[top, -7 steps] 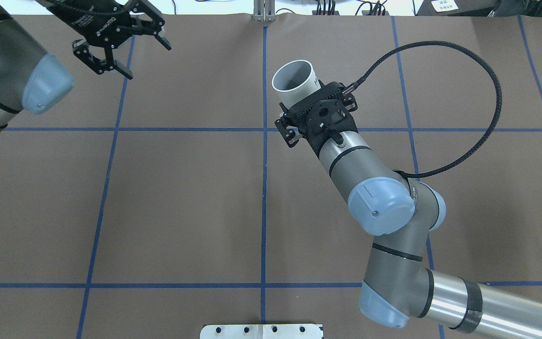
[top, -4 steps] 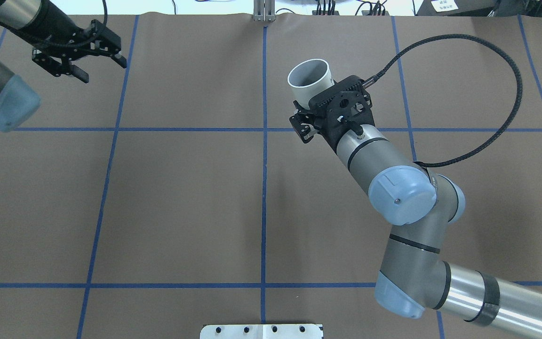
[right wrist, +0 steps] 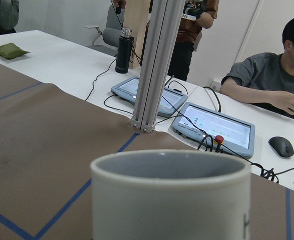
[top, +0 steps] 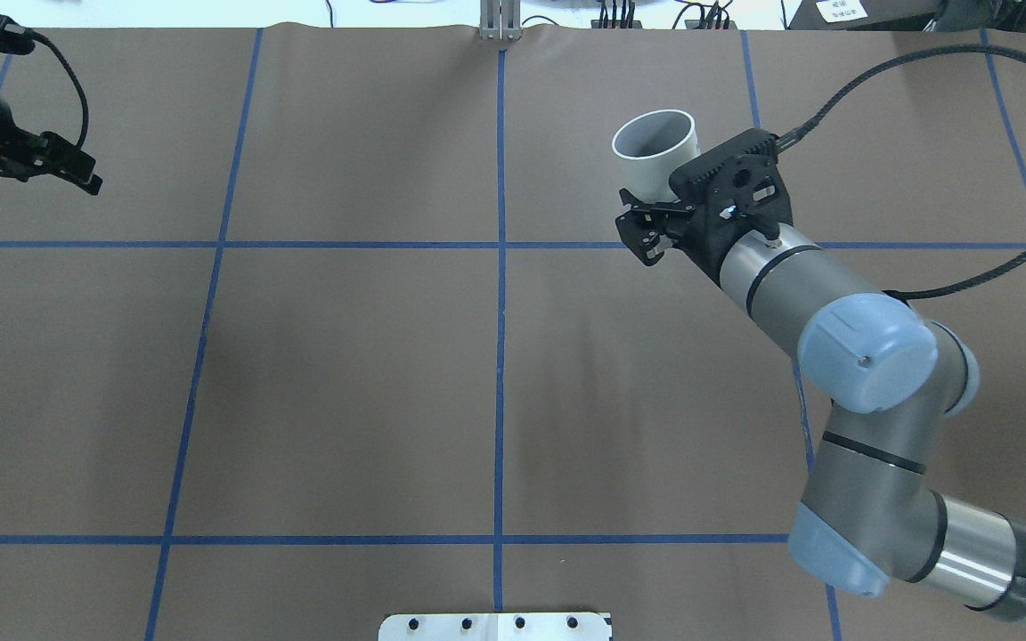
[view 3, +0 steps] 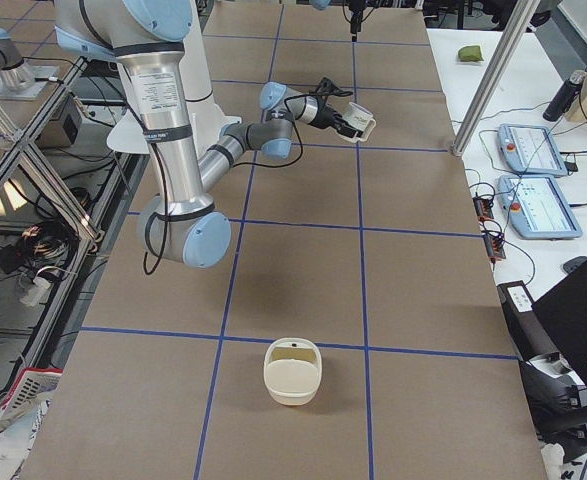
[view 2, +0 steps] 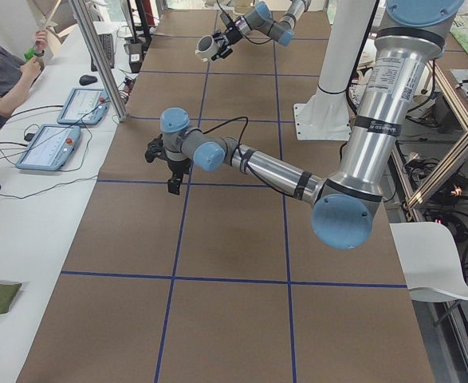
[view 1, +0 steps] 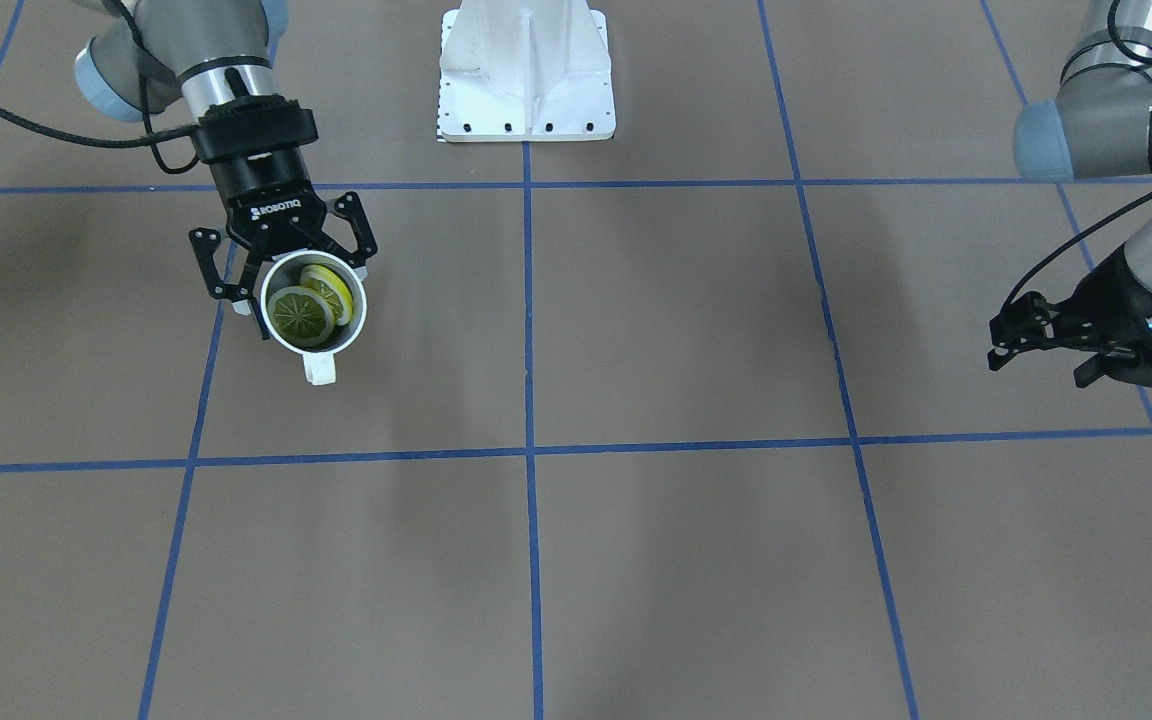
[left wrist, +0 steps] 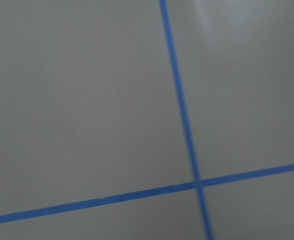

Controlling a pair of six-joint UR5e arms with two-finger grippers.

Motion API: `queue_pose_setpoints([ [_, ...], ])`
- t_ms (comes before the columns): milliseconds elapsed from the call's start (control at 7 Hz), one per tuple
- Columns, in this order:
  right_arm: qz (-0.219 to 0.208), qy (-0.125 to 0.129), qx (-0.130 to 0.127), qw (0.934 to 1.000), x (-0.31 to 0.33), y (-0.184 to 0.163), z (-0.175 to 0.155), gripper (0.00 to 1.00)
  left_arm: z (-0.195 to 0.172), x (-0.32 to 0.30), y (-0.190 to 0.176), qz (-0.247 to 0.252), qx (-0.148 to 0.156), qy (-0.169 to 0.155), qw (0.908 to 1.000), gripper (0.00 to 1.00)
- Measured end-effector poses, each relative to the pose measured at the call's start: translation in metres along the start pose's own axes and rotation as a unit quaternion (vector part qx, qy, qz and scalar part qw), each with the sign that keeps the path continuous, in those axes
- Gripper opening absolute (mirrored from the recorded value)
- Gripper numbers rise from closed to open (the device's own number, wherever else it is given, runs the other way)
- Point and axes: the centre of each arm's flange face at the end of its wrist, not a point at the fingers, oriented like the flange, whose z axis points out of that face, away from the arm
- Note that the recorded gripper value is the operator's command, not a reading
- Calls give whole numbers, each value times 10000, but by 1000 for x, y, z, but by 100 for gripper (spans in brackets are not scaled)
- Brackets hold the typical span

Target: Left arm hands cup to right arm to dump lemon

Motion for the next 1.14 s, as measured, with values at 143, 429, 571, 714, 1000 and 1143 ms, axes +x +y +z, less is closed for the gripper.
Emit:
queue_pose_setpoints([
  [143,115,81,-33,9999,24,7,-20,30,1,-5,4,35,-21,-23,10000,100],
  [429,536,193,96,9983,67,22,-46,30,2,-8,6,52,-32,-33,10000,100],
  [571,682,190,229,9972,94,35,-59,30,3,-11,8,44,-42,-32,10000,100],
  [714,822,189,385,9957,120,50,-73,30,3,-12,10,38,-50,-23,10000,100],
  [1000,1362,97,756,9878,175,100,-93,30,0,-10,11,42,-45,5,10000,100],
  [1143,1752,3,925,9802,205,133,-100,30,-1,-9,12,48,-38,12,10000,100],
])
